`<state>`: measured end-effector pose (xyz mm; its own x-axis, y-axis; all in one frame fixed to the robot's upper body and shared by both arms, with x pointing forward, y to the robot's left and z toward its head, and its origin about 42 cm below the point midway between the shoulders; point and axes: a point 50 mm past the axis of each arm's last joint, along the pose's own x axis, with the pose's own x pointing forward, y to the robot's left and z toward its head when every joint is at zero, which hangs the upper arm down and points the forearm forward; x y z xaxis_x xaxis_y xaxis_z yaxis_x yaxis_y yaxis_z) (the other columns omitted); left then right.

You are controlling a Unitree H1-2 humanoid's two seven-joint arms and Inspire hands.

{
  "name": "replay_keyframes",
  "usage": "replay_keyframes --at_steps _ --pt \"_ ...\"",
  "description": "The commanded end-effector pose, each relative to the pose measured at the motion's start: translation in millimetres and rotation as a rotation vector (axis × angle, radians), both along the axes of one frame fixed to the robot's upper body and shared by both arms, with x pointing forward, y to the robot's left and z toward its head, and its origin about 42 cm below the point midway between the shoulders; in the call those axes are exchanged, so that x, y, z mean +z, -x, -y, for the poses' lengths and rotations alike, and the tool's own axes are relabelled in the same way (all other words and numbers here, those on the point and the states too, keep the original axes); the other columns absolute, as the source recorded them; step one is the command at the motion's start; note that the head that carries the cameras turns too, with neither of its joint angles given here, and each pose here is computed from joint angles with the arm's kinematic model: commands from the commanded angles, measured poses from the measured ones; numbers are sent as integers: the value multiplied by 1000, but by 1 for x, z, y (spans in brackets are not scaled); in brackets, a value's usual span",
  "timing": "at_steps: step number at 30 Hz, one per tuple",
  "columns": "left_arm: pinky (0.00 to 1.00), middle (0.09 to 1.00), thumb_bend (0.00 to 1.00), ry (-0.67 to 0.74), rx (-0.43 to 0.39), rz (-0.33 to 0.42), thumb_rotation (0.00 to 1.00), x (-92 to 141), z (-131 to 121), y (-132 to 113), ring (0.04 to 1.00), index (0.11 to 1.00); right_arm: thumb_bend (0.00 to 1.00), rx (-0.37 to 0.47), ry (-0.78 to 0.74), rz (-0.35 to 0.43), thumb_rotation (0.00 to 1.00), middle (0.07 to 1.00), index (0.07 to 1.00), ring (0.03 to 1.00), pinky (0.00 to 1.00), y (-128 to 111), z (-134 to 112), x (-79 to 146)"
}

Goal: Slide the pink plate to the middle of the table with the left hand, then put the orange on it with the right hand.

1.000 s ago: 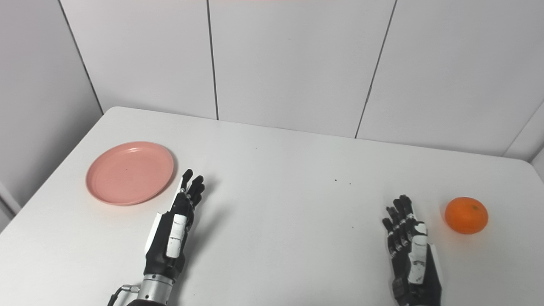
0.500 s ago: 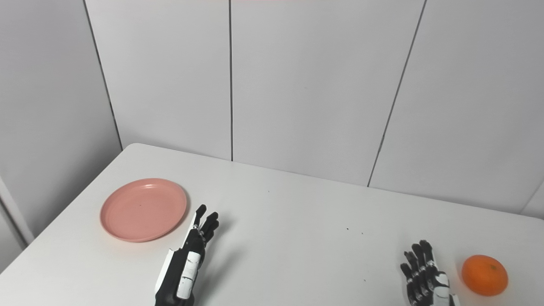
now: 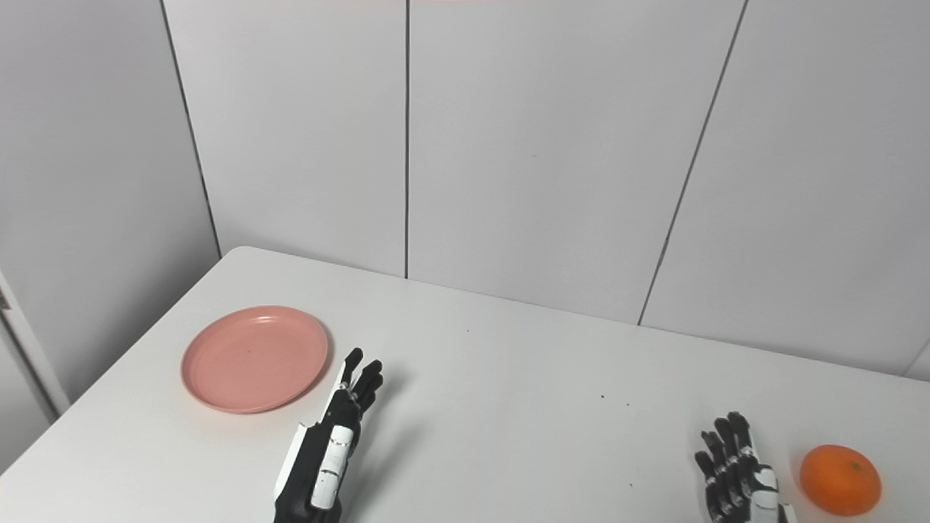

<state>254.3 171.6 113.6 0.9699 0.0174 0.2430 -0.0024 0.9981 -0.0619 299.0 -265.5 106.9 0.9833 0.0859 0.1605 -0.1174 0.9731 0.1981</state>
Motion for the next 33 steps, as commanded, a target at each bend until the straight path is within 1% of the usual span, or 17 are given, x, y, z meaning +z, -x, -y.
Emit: replay_keyframes --at_steps 1,2,4,6,8,10,13,15,16,20,23,26,29,33 --pt "970 948 687 14 20 -230 965 -63 0 34 948 994 851 -27 -27 -173 1000 1000 1000 1000 1000 41 1 -61" --pt "967 946 695 21 23 -230 962 -62 0 34 946 993 851 -26 -30 -174 1000 1000 1000 1000 1000 42 1 -60" --pt "967 945 741 34 25 -231 945 -61 -1 33 943 985 855 -25 -34 -176 1000 1000 1000 1000 1000 42 1 -59" --pt "973 947 772 74 25 -227 924 -58 -2 32 944 983 860 -25 -36 -178 1000 1000 1000 1000 1000 42 2 -59" --pt "993 951 762 137 16 -226 880 -53 -4 29 951 973 855 -24 -33 -173 1000 1000 1000 1000 1000 43 3 -58" --pt "991 943 764 164 11 -220 876 -45 -6 25 945 957 852 -25 -23 -167 1000 1000 1000 1000 1000 43 3 -57" --pt "929 919 799 166 -1 -197 887 -28 -10 17 914 910 857 -24 -15 -162 1000 1000 1000 1000 1000 45 3 -56" --pt "907 913 839 171 -21 -190 920 -17 -13 12 904 885 868 -19 -11 -160 1000 1000 1000 1000 1000 46 3 -55" --pt "916 917 852 180 -31 -186 943 -12 -14 9 910 874 861 -18 -11 -160 1000 1000 1000 1000 1000 46 3 -55" --pt "945 924 872 218 -60 -175 966 4 -21 3 924 875 857 -22 -16 -163 1000 1000 997 1000 1000 47 1 -54" --pt "942 929 886 219 -71 -143 978 19 -27 -4 932 880 861 -25 -20 -160 1000 1000 989 1000 1000 47 0 -54" --pt "903 904 921 222 -71 -114 966 35 -31 -10 902 847 859 -24 -19 -162 1000 1000 984 1000 1000 47 -1 -54" --pt "891 899 939 206 -79 -83 980 50 -34 -16 895 844 864 -29 -24 -165 1000 1000 981 1000 1000 46 -1 -54" --pt "891 910 951 204 -108 -13 960 74 -41 -24 911 851 862 -28 -21 -163 1000 1000 980 1000 1000 45 -1 -55"
